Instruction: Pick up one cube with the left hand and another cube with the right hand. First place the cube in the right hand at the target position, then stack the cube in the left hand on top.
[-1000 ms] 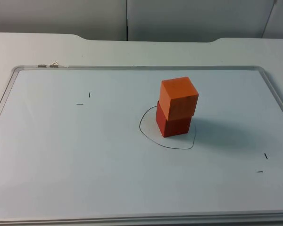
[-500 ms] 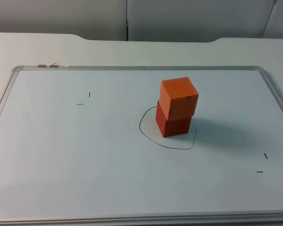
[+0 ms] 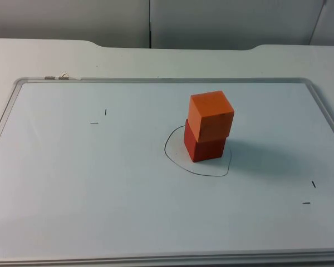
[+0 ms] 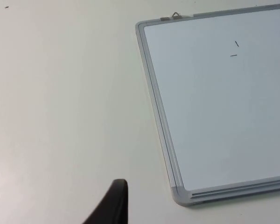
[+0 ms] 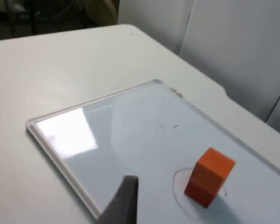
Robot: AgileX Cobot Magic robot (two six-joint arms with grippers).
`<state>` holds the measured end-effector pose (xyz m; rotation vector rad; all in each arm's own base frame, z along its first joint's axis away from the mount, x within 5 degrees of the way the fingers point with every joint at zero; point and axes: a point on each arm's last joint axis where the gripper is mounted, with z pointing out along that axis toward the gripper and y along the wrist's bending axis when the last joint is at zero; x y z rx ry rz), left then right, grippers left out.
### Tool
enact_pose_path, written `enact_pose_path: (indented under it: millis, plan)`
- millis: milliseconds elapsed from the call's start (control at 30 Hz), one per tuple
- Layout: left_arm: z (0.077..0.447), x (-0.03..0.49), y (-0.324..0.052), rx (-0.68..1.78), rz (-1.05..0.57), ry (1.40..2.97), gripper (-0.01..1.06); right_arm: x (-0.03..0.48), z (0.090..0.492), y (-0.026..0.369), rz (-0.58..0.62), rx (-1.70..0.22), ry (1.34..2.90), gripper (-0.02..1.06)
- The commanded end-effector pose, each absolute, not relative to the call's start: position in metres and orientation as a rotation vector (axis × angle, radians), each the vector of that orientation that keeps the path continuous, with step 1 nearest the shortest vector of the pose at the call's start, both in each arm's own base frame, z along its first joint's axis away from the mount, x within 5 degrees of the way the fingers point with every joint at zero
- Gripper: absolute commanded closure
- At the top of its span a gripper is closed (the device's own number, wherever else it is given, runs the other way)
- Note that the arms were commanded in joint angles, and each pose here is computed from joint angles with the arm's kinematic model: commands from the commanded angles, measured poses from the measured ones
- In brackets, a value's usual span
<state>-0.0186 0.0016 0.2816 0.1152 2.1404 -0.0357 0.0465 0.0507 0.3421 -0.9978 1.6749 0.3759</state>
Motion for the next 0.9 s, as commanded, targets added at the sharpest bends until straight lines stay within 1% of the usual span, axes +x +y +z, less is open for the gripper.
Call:
enact_pose_path:
  millis: [0, 33, 167, 267, 367, 433, 467, 500, 567, 600, 733, 867]
  plan:
    - [0.281, -0.018, 0.002, 0.111, -0.036, 2.132, 0.00, 0.029, 0.333, 0.038, 0.412, -1.041, 1.725, 0.14]
    - [0.281, -0.018, 0.002, 0.111, -0.036, 2.132, 0.00, 0.029, 0.333, 0.038, 0.412, -1.041, 1.725, 0.14]
    - [0.281, -0.018, 0.002, 0.111, -0.036, 2.132, 0.00, 0.006, 0.328, 0.020, 0.479, -1.038, 1.733, 0.14]
    - [0.281, -0.018, 0.002, 0.111, -0.036, 2.132, 0.00, -0.004, 0.325, 0.011, 0.487, -1.023, 1.730, 0.14]
    - [0.281, -0.018, 0.002, 0.111, -0.036, 2.132, 0.00, -0.012, 0.323, 0.002, 0.498, -0.985, 1.713, 0.14]
    - [0.281, -0.018, 0.002, 0.111, -0.036, 2.132, 0.00, -0.017, 0.319, -0.008, 0.497, -0.918, 1.705, 0.14]
    - [0.281, -0.018, 0.002, 0.111, -0.036, 2.132, 0.00, -0.017, 0.313, -0.012, 0.488, -0.869, 1.724, 0.14]
    - [0.281, -0.018, 0.002, 0.111, -0.036, 2.132, 0.00, -0.017, 0.313, -0.012, 0.488, -0.869, 1.724, 0.14]
    - [0.281, -0.018, 0.002, 0.111, -0.036, 2.132, 0.00, -0.011, 0.301, -0.011, 0.452, -0.849, 1.791, 0.14]
    - [0.281, -0.018, 0.002, 0.111, -0.036, 2.132, 0.00, -0.008, 0.293, -0.008, 0.456, -0.858, 1.824, 0.14]
    - [0.282, -0.018, 0.002, 0.110, -0.036, 2.130, 0.00, -0.005, 0.283, -0.006, 0.434, -0.867, 1.859, 0.14]
    - [0.282, -0.018, 0.002, 0.110, -0.036, 2.130, 0.00, -0.004, 0.283, -0.007, 0.449, -0.838, 1.878, 0.14]
